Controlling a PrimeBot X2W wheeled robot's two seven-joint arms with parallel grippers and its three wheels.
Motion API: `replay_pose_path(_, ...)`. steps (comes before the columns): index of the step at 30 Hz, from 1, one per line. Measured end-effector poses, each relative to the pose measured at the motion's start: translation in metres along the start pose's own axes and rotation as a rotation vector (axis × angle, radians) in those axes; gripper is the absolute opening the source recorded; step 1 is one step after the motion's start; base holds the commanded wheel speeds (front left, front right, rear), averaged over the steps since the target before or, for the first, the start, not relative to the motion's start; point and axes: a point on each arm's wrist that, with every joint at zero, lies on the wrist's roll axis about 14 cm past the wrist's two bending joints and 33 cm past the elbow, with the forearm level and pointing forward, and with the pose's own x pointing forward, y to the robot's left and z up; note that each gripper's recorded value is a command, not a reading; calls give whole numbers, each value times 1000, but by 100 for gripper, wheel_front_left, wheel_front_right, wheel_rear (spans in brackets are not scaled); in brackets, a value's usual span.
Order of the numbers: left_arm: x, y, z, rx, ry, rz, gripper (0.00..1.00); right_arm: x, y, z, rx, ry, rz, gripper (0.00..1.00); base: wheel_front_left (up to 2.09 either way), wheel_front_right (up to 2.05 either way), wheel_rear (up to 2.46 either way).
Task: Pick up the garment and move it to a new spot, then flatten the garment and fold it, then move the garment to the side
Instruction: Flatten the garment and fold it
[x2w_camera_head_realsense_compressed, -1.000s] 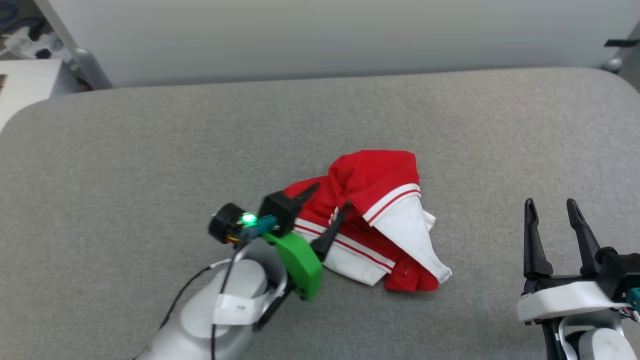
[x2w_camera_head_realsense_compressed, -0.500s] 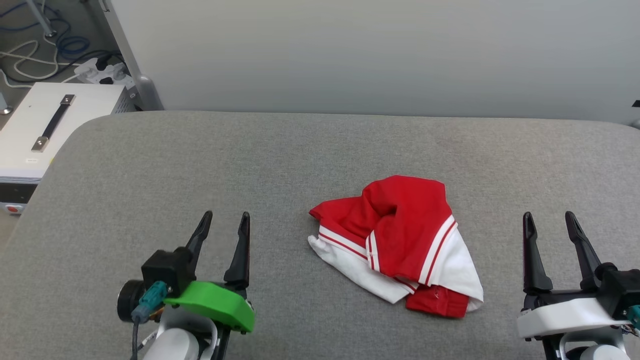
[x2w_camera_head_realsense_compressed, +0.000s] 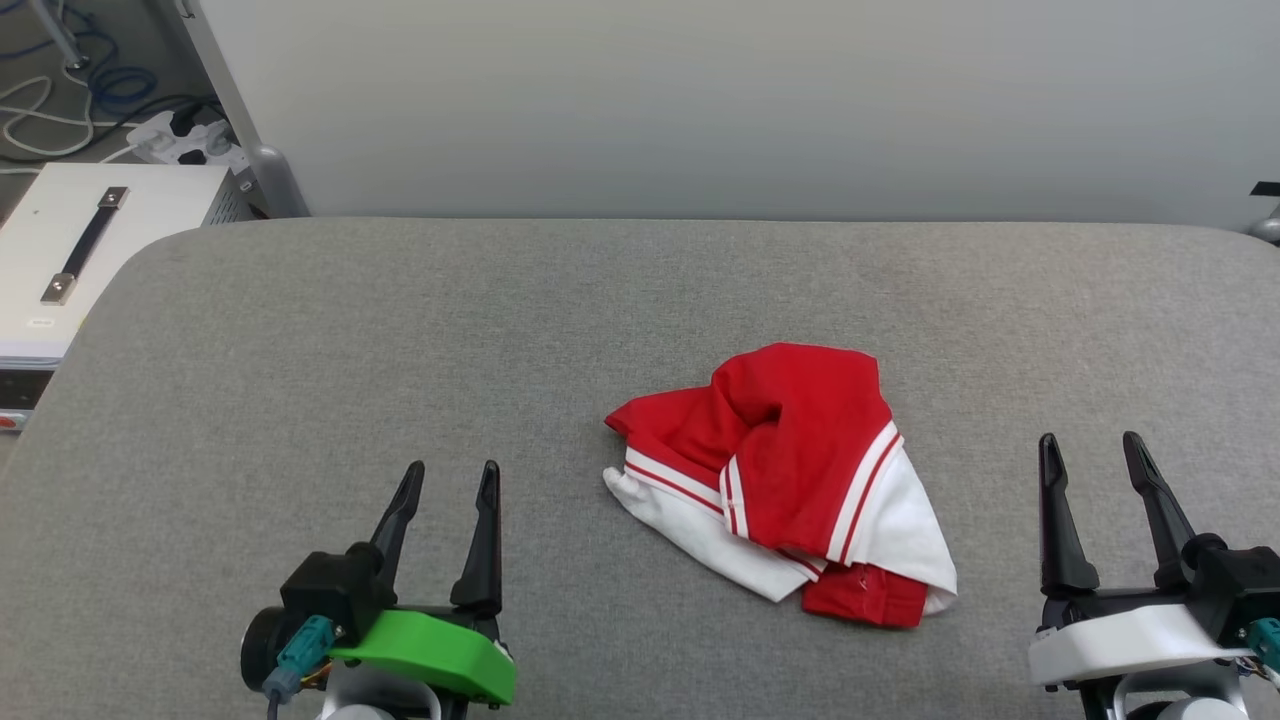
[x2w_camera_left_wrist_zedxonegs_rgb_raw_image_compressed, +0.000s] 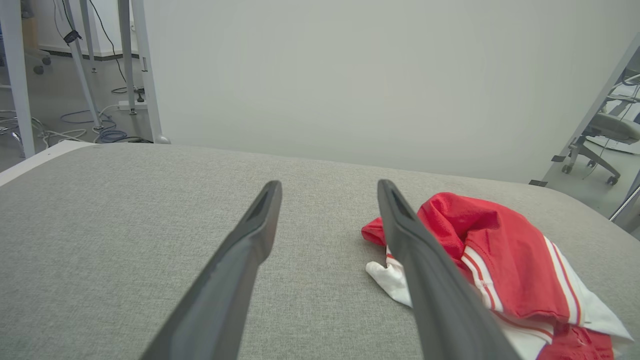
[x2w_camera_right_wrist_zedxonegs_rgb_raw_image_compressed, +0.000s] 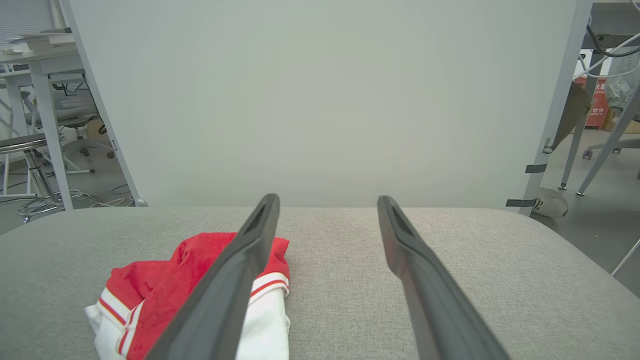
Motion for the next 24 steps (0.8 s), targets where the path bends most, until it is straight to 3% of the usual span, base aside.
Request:
replay_pose_path(9,15,-15,-30,-43,112,-52,100,0,-5,-10,-13,32,-13,100,0,0,0)
replay_pose_path(17,21,-54,-106,-35,656,-197,100,4,-9,-29,-22,82,-20,100,0,0,0)
replay_pose_path(24,33,-62,-132,-25,834,-214,100,16,-10,-42,-21,107,-21,100,0,0,0)
